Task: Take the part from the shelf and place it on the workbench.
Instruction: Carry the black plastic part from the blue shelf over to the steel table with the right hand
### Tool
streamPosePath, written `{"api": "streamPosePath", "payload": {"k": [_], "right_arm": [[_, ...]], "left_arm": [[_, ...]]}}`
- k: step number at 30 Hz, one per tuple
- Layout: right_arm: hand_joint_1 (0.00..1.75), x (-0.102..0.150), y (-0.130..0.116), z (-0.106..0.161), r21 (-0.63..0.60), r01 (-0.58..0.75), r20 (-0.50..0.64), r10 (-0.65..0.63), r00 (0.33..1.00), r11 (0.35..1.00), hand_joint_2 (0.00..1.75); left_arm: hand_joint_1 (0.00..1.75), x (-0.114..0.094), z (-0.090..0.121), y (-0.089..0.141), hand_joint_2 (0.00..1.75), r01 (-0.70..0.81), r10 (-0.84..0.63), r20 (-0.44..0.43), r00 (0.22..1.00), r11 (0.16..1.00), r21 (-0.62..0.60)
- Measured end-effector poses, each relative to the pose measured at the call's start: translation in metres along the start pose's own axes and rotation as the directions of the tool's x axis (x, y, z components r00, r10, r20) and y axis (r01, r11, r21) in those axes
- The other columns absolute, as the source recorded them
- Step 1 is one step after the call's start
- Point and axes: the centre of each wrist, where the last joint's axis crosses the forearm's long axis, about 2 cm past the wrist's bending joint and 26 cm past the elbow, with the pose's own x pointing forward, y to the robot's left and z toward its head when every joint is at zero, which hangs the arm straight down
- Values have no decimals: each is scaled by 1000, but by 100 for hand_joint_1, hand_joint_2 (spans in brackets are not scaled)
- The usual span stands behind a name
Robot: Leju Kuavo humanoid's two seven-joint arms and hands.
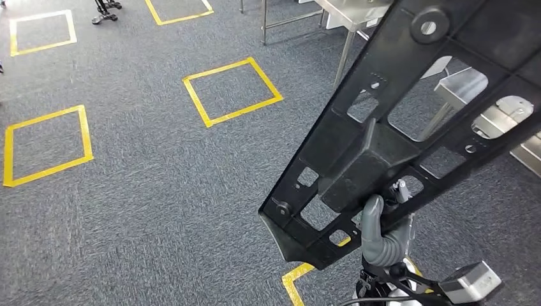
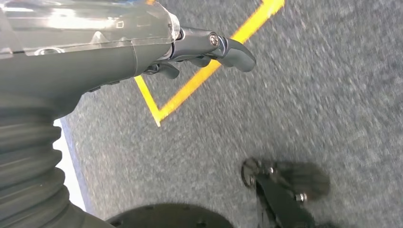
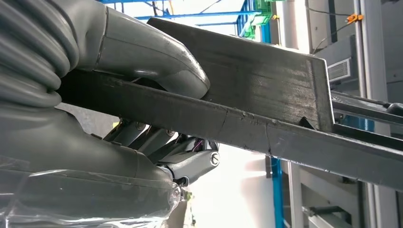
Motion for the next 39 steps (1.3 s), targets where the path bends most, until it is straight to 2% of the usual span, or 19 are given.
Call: {"api": "streamPosePath", "payload": {"k": [16, 27, 33, 39], "right_arm": [[175, -3, 3, -3, 20, 87, -12, -87, 996, 996, 175], [175, -13, 8, 7, -19, 106, -43, -107, 993, 994, 175], [175, -15, 8, 11, -36, 79, -45, -81, 996, 996, 175], [175, -19, 8, 16, -53, 79, -57, -82, 995, 995, 175]], "left_arm": [[0, -2, -3, 10, 175, 3, -3, -1, 1000, 999, 47], [0, -10, -5, 17, 175, 43, -40, -58, 998, 997, 57], [0, -13, -6, 21, 175, 58, -56, -46, 997, 997, 54], [0, -12, -7, 21, 175, 61, -61, 17, 998, 997, 41]]}}
